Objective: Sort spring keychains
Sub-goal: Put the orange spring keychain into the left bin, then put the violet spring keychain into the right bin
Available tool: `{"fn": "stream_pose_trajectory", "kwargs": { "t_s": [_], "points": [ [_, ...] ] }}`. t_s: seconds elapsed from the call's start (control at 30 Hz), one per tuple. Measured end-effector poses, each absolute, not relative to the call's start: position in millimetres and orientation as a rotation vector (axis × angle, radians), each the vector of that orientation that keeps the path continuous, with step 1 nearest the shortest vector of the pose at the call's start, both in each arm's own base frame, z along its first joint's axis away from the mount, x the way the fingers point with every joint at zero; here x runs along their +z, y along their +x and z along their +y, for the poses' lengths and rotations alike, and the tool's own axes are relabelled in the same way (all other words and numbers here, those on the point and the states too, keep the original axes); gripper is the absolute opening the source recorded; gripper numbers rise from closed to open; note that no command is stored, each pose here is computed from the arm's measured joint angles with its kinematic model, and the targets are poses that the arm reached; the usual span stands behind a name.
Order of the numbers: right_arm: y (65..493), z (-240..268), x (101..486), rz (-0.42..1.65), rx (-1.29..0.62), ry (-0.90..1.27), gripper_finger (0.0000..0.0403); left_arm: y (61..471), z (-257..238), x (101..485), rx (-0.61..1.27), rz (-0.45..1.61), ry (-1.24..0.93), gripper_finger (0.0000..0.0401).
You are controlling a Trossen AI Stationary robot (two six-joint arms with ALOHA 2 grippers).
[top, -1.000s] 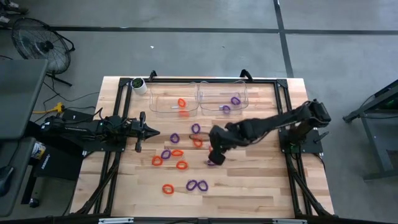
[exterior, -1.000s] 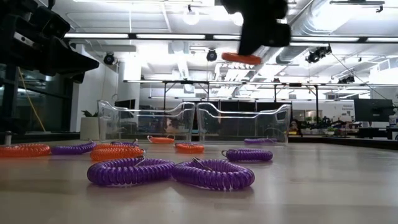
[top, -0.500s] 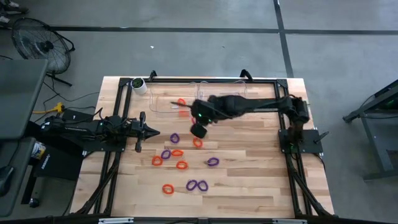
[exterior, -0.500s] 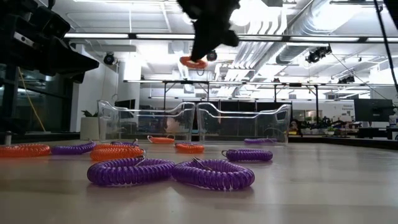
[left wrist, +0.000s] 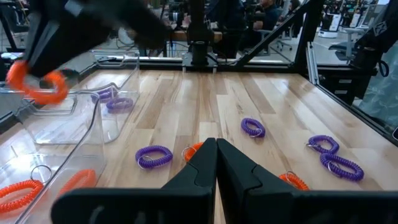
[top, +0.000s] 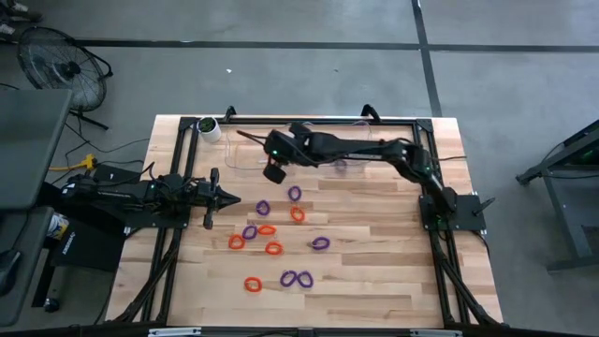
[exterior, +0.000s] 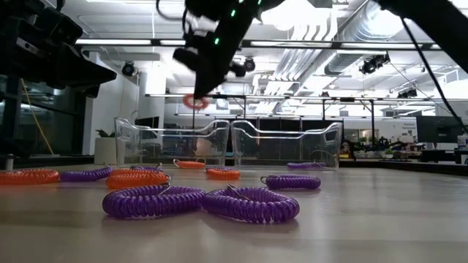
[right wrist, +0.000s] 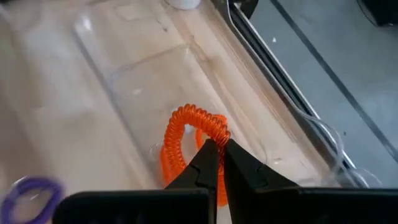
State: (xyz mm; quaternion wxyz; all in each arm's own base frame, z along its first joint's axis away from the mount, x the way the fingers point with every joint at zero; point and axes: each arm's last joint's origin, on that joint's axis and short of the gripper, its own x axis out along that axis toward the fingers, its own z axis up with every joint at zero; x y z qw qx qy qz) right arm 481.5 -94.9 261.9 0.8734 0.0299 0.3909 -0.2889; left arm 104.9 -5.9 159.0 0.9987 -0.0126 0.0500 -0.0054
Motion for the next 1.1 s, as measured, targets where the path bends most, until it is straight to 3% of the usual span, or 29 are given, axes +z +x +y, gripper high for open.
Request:
{"fn": "stream_pose_trajectory", "kwargs": {
  "t_s": [0.27, 0.7, 0.9, 1.1],
  "points": [
    [485.9, -117.2, 238.3, 0.857, -0.623, 0.089, 0.0031, 104.9, -5.9, 159.0, -0.011, 0.100, -0.025, 0.0003],
    [484.8, -116.5, 241.6, 0.840, -0.666, 0.102, 0.0198, 104.9, -5.9, 158.9, -0.011, 0.100, -0.025, 0.0003],
    [479.6, -88.6, 260.4, 0.841, -0.634, 0.089, 0.0210, 104.9, -5.9, 159.0, -0.011, 0.100, -0.025, 0.0003],
    [465.7, -49.3, 269.9, 0.967, -0.520, 0.112, 0.0210, 104.9, -5.9, 158.9, -0.011, 0.100, -0.025, 0.0003]
  ]
}}
